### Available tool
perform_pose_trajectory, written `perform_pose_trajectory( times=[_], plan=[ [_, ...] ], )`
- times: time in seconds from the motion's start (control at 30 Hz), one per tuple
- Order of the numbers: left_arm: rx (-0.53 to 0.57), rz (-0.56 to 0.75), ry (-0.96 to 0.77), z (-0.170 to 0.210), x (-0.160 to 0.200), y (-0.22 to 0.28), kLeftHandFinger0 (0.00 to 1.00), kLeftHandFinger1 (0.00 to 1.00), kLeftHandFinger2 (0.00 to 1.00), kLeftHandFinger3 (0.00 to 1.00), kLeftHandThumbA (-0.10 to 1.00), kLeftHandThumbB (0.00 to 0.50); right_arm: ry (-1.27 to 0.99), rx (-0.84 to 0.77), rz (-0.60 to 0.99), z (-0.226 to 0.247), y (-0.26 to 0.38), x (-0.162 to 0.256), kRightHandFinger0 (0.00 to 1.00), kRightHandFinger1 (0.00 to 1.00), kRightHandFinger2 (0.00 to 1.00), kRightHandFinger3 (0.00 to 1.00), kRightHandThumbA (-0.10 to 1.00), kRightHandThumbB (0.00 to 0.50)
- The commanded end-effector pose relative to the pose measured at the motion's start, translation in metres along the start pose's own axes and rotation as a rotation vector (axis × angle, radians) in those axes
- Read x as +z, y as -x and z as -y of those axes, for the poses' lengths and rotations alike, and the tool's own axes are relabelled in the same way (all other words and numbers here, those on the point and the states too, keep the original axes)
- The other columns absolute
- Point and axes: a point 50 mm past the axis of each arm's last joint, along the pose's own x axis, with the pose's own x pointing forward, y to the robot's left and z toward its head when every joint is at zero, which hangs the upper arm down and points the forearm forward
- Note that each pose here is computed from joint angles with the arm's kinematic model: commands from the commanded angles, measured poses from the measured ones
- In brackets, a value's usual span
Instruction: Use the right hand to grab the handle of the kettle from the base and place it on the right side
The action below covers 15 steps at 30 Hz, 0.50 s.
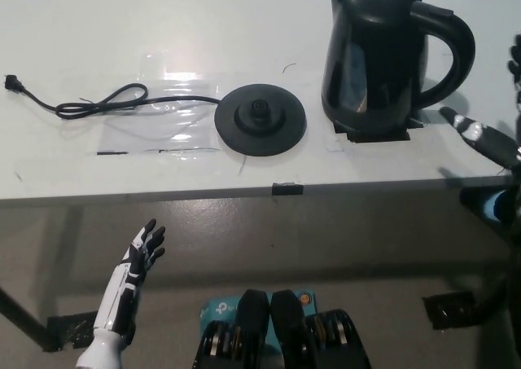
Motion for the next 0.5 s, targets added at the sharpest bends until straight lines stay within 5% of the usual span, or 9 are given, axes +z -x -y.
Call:
perform_pose_trajectory(
  times=[0.0, 0.2, 0.33, 0.47],
  plan=[
    [0.001, 0.057, -0.002, -0.007, 0.010, -0.006, 1.00, 1.00, 1.00, 1.00, 1.00, 0.500, -0.045, -0.088, 0.312, -0.008, 0.033, 0.073, 1.00, 1.00, 1.00, 1.00, 1.00, 0.456],
    [-0.006, 0.049, -0.002, -0.005, 0.009, -0.004, 1.00, 1.00, 1.00, 1.00, 1.00, 0.500, 0.016, 0.101, 0.226, -0.047, 0.096, 0.041, 1.00, 1.00, 1.00, 1.00, 1.00, 0.428],
    [-0.008, 0.043, 0.001, -0.005, 0.008, -0.002, 1.00, 1.00, 1.00, 1.00, 1.00, 0.500, 0.046, 0.163, 0.047, -0.054, 0.127, -0.001, 1.00, 1.00, 1.00, 1.00, 1.00, 0.333],
    [0.000, 0.040, 0.000, -0.007, 0.008, 0.000, 1.00, 1.00, 1.00, 1.00, 1.00, 0.500, -0.028, 0.226, -0.117, -0.055, 0.149, -0.035, 1.00, 1.00, 1.00, 1.00, 1.00, 0.368]
  ],
)
